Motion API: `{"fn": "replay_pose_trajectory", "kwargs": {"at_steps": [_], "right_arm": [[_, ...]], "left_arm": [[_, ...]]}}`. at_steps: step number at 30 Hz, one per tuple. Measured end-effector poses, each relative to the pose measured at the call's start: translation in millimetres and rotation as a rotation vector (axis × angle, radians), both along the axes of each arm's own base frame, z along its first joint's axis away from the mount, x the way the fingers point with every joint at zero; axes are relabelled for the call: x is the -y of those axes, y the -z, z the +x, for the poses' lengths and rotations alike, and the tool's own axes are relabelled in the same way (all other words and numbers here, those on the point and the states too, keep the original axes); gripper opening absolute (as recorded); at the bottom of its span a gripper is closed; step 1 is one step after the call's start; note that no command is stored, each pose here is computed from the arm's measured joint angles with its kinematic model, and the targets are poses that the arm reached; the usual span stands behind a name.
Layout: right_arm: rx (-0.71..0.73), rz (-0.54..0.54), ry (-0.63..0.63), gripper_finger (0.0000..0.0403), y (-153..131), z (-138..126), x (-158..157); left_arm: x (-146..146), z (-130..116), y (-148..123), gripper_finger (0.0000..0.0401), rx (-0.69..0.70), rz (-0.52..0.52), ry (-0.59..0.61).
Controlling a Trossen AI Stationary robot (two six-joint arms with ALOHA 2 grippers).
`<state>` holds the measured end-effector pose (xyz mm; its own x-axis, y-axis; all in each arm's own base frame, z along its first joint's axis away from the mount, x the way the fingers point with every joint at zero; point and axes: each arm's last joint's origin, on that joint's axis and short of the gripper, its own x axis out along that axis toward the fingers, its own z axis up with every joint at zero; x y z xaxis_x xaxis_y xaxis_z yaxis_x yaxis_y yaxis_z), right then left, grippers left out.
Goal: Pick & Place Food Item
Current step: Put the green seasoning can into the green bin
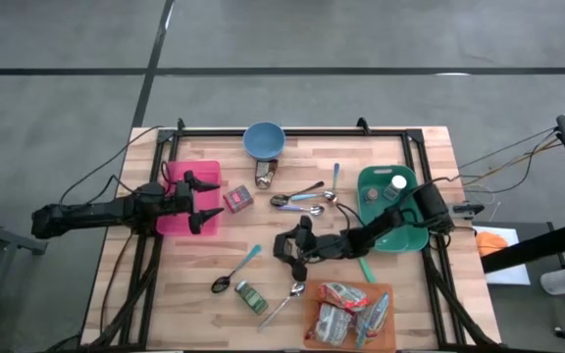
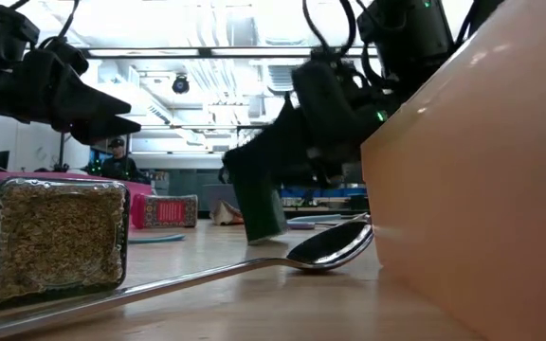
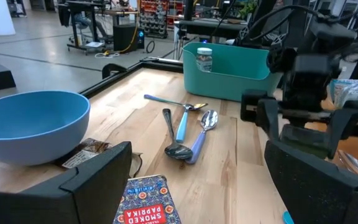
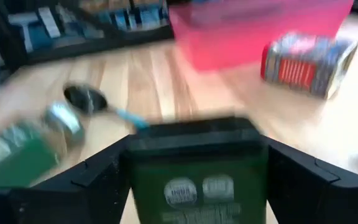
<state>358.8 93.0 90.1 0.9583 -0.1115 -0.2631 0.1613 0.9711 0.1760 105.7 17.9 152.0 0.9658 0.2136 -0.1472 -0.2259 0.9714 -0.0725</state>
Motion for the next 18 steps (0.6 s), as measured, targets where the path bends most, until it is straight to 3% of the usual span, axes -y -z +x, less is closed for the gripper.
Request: {"fn": "replay_pose_trajectory", "kwargs": {"at_steps": [18], "right_arm": [[-0.008, 0.032, 0.001, 0.0313, 2.6, -6.4, -7.2]], "left_arm": [[0.0, 0.0, 0.0, 0.0372, 0.000, 0.000, 0.000]]}}
